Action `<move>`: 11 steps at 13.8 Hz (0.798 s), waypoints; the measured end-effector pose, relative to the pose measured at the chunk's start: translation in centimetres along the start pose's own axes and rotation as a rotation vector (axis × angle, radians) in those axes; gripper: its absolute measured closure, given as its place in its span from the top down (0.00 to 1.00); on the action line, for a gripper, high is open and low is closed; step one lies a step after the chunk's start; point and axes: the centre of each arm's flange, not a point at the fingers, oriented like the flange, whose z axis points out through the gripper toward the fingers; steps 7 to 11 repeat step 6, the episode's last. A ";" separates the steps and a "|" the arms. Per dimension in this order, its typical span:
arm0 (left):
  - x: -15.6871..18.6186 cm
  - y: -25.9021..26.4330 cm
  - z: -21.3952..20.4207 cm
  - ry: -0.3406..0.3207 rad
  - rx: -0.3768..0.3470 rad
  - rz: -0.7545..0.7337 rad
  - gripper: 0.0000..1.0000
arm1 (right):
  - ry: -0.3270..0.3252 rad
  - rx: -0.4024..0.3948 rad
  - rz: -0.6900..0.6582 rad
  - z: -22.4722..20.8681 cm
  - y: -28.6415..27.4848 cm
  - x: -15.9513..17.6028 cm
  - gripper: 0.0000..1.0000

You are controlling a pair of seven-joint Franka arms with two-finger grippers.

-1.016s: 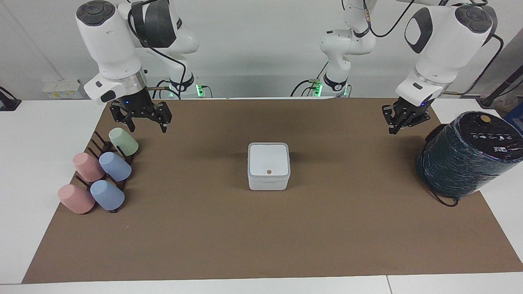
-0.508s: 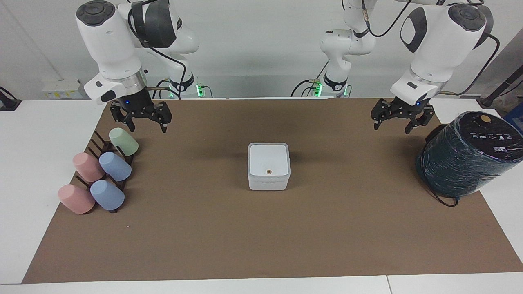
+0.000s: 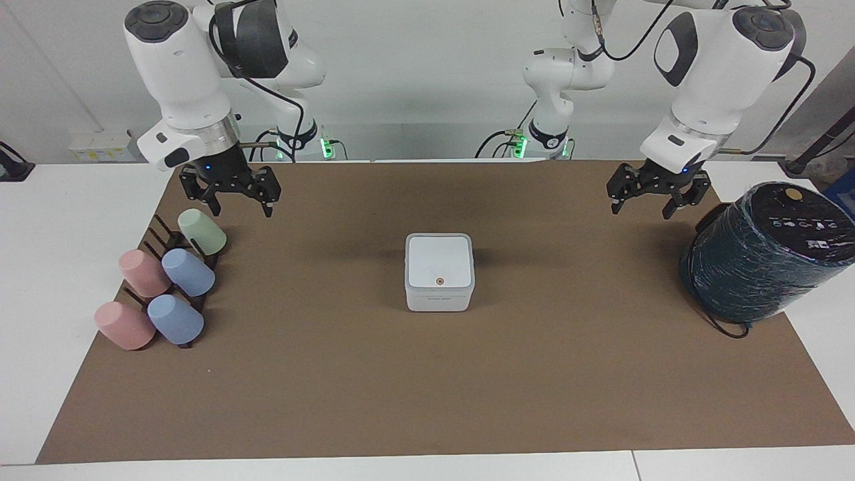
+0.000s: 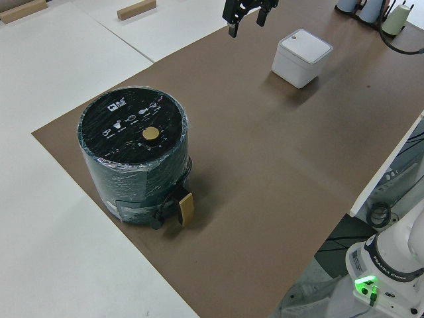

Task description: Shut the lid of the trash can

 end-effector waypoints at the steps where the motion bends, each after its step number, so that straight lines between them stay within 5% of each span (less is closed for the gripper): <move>1: 0.0 0.0 0.0 0.000 0.000 -0.001 1.00 | 0.000 0.000 0.000 0.0 0.0 0.0 1.00; 11: 0.0 0.0 0.1 -0.003 0.000 -0.001 1.00 | 0.000 0.000 0.000 0.0 0.0 0.0 1.00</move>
